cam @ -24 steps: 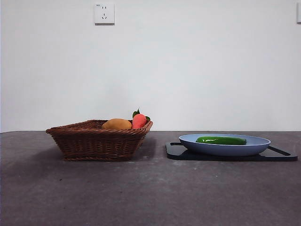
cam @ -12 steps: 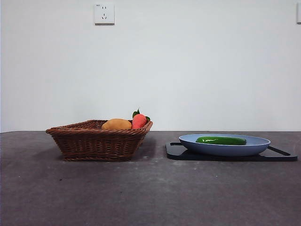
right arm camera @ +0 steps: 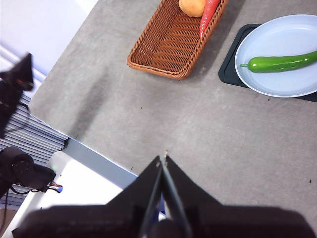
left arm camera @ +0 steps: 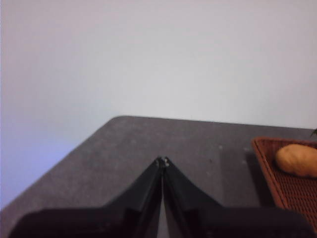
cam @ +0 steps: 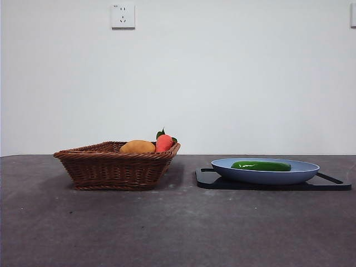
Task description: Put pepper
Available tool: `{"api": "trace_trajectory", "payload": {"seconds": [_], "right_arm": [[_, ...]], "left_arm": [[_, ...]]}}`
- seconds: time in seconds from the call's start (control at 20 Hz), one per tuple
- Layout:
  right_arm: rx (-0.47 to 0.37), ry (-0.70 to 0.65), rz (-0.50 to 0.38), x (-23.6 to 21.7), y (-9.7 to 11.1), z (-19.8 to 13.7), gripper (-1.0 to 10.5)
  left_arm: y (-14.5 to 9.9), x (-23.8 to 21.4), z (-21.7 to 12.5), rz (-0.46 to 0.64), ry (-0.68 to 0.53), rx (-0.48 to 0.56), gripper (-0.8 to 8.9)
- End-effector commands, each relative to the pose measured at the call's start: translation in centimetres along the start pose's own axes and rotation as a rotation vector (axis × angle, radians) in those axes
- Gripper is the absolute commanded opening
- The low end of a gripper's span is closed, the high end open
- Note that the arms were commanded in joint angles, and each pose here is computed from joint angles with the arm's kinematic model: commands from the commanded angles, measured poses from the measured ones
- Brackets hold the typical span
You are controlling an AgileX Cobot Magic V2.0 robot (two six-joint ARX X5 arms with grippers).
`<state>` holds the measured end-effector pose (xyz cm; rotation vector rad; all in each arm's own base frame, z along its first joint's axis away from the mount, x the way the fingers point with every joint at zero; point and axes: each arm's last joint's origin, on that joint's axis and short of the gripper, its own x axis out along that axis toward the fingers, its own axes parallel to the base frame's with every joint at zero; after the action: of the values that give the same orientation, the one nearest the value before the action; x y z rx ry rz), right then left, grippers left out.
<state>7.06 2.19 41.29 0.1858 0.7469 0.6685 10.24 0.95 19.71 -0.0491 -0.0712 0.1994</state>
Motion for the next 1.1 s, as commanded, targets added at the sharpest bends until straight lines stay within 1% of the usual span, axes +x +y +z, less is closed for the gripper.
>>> {"api": "trace_trajectory", "payload": {"seconds": [0.05, 0.25, 0.8, 1.1], "right_arm": [[0.007, 0.003, 0.003, -0.2, 0.2, 0.1, 0.1], [0.007, 0.003, 0.003, -0.2, 0.2, 0.1, 0.1], [0.007, 0.003, 0.003, -0.2, 0.2, 0.1, 0.1], [0.007, 0.003, 0.003, -0.2, 0.2, 0.1, 0.1]], "left_arm": [[0.1, -0.2, -0.9, 0.005, -0.018, -0.037, 0.08], [0.2, -0.4, -2.2, 0.006, 0.014, -0.038, 0.08], [0.4, -1.0, -4.7, 0.021, 0.234, -0.013, 0.08], [0.4, -1.0, -4.6, 0.021, 0.224, -0.014, 0.08]]}}
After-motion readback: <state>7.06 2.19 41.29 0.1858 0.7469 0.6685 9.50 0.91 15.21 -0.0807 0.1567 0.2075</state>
